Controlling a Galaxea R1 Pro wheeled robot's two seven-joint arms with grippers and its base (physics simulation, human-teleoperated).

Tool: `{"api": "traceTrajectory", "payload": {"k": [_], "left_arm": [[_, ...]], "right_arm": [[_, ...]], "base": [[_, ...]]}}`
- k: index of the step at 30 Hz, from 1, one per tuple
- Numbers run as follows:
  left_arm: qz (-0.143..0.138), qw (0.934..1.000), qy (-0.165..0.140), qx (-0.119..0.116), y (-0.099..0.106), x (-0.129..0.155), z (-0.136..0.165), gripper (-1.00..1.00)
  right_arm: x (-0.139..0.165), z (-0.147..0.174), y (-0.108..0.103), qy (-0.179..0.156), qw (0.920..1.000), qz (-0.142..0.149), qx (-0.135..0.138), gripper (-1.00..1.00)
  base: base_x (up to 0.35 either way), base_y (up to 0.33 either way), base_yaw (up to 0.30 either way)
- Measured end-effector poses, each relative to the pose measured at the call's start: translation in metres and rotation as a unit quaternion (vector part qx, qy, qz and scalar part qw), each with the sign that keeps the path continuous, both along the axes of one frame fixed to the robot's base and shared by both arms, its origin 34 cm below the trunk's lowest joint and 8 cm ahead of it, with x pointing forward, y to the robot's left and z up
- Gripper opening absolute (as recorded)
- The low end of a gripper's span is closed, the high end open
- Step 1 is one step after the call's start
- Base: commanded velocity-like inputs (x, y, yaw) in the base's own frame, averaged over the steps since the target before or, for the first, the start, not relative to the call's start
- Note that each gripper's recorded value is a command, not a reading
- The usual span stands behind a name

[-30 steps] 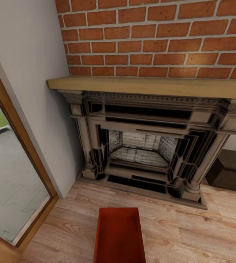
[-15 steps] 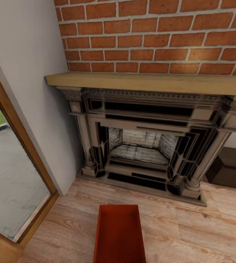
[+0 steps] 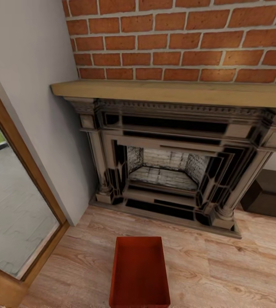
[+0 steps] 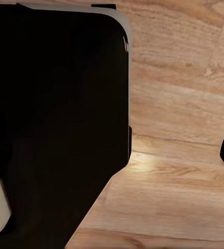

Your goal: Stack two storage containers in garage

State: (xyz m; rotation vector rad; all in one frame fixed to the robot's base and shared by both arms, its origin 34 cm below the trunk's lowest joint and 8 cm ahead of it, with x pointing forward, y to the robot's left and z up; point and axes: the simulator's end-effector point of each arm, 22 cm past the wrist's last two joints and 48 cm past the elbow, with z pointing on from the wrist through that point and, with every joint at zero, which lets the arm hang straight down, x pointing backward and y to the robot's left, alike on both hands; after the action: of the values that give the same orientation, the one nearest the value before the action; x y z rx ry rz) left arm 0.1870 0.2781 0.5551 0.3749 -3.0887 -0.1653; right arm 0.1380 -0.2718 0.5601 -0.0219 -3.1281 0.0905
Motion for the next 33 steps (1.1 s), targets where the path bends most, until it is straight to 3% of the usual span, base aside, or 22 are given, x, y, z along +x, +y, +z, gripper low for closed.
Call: {"api": "traceTrajectory", "payload": {"k": [33], "left_arm": [[0.0,0.9996,0.027,0.0,0.0,-0.021,-0.002,1.0]], "right_arm": [[-0.021,0.0,0.0,0.028,0.9996,0.0,0.0,1.0]], "base": [[0.0,0.0,0.0]]}}
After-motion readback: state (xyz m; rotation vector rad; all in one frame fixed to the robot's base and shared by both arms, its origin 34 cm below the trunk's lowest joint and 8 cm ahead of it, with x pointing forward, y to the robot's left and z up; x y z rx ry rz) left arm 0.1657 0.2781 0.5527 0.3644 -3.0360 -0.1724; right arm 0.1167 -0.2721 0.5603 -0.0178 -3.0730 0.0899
